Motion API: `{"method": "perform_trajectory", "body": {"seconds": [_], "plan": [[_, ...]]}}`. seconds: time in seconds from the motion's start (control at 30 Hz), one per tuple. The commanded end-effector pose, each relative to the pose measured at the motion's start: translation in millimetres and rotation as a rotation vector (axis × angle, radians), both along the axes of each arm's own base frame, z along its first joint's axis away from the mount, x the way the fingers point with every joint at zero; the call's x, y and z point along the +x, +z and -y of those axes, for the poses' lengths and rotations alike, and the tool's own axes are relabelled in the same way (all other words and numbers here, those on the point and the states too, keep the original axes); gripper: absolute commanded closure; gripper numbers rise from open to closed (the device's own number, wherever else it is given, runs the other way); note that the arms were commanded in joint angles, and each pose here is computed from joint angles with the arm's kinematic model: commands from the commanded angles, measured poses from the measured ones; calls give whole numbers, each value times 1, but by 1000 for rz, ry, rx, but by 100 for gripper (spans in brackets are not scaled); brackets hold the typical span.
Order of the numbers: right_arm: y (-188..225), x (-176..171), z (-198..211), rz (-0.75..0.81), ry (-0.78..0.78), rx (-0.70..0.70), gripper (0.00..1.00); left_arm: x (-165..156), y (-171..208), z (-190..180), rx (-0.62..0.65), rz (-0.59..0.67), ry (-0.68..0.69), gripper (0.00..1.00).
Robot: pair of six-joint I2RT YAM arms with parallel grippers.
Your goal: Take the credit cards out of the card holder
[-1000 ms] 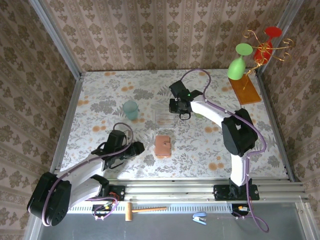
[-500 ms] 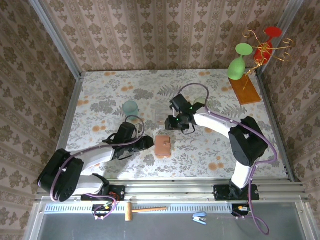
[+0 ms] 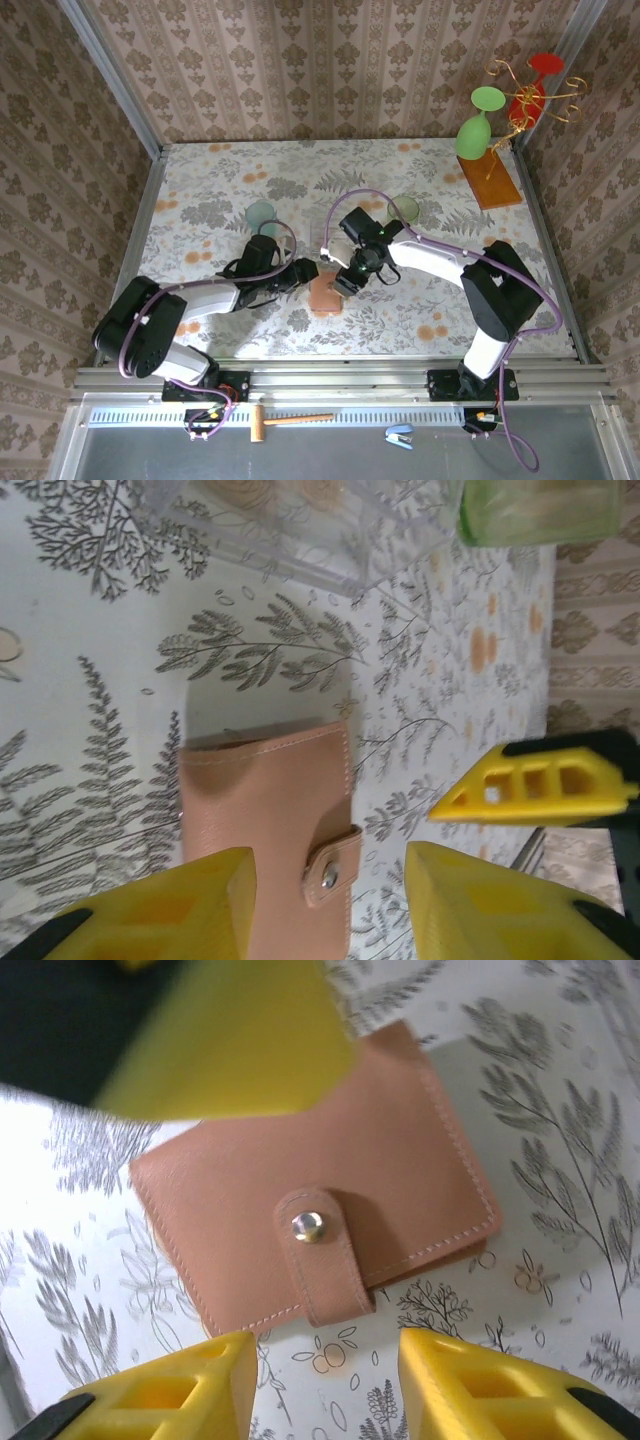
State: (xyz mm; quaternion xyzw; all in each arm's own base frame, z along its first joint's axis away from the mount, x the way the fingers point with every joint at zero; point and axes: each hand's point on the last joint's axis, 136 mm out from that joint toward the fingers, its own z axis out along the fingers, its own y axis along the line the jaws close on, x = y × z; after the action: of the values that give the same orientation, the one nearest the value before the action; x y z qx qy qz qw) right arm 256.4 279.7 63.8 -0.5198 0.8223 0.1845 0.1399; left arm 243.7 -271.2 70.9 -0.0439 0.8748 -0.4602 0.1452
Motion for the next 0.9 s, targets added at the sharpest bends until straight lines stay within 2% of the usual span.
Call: {"method": "perform_trajectory", "body": {"seconds": [0.0,0.2,0.47,0.87], "plan": [[0,-11,-3,98,256,-42,60,3,12,8,-85,-5,18,57],[-9,-8,-14,125,329,-88,61,0,11,-5,-27,-15,53,58],[-20,2,-17,176,340,-147,61,-4,25,-37,25,15,126,58],[-36,2,-21,150,364,-178,60,-14,23,-65,47,8,190,57]]}}
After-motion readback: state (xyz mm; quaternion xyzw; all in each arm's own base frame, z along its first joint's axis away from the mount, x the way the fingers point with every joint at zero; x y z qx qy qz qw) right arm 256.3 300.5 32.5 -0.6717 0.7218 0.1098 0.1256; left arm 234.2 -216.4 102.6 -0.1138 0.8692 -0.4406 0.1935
